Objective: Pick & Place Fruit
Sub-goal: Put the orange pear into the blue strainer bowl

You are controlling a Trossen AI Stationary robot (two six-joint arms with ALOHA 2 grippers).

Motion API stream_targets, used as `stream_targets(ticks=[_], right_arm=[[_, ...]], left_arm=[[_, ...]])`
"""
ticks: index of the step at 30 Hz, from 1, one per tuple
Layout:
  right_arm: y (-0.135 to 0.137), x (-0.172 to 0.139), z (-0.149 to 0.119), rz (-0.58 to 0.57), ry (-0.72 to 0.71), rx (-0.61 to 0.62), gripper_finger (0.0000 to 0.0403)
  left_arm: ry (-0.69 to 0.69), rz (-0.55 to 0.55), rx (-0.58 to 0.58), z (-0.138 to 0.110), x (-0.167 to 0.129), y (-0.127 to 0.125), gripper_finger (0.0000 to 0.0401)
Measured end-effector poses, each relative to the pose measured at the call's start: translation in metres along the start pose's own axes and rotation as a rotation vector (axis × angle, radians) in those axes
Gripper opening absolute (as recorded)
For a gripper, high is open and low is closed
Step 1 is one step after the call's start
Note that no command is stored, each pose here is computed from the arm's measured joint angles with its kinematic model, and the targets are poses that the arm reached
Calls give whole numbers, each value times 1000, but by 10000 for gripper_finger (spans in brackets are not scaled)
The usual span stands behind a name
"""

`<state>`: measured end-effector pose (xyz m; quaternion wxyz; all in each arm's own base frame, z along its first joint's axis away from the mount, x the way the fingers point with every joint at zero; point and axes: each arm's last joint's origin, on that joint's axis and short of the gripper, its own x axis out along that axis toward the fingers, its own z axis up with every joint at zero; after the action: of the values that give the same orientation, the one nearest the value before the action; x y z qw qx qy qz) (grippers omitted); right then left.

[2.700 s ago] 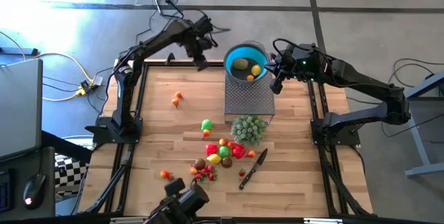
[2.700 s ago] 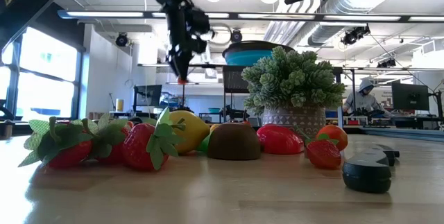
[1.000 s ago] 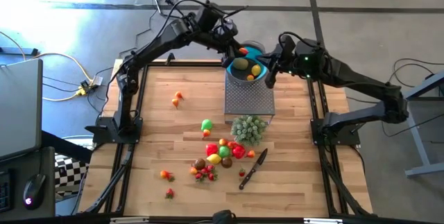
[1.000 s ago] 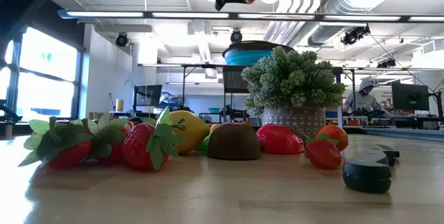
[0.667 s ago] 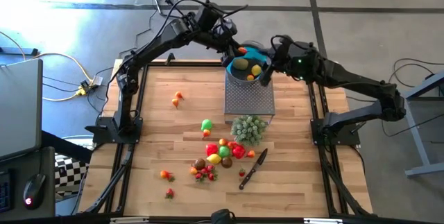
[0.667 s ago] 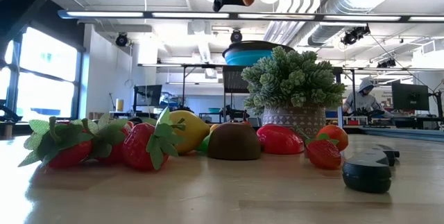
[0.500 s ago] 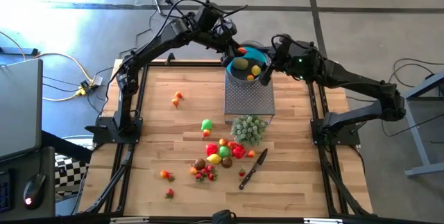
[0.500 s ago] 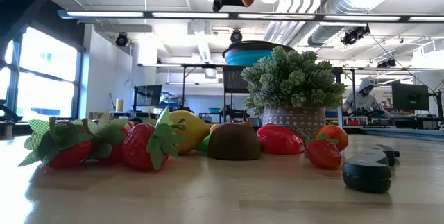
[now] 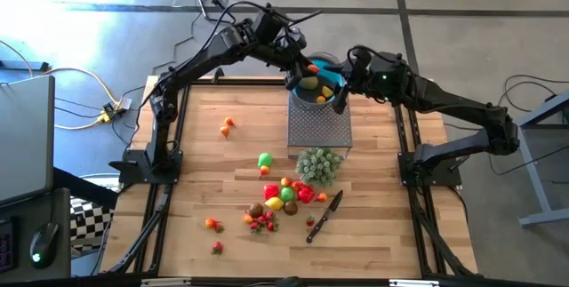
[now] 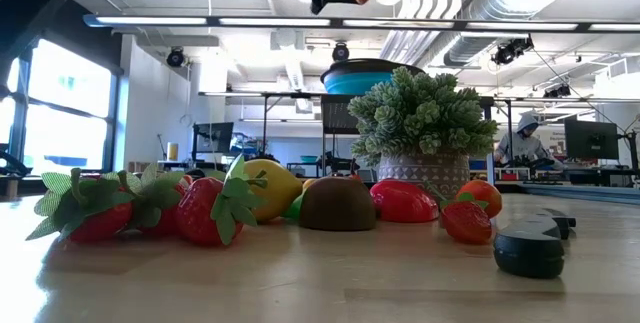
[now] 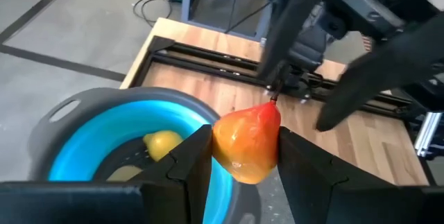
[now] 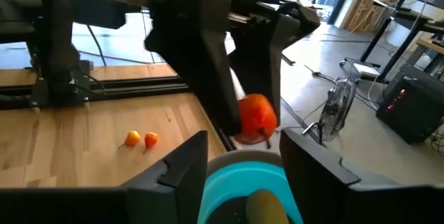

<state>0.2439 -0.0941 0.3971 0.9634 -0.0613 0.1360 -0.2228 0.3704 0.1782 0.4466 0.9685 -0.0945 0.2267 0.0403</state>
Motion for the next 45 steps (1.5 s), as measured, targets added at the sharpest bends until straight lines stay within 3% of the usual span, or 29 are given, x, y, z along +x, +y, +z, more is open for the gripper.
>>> stream_targets(ticks=[28,45], right_arm=[[0,0,0,8,-1,2,8],[0,0,0,9,-1,2,4]], left_arm=[[10,-4,-7,-1,0,0,143],[7,34,-12,-1,0,1,145]])
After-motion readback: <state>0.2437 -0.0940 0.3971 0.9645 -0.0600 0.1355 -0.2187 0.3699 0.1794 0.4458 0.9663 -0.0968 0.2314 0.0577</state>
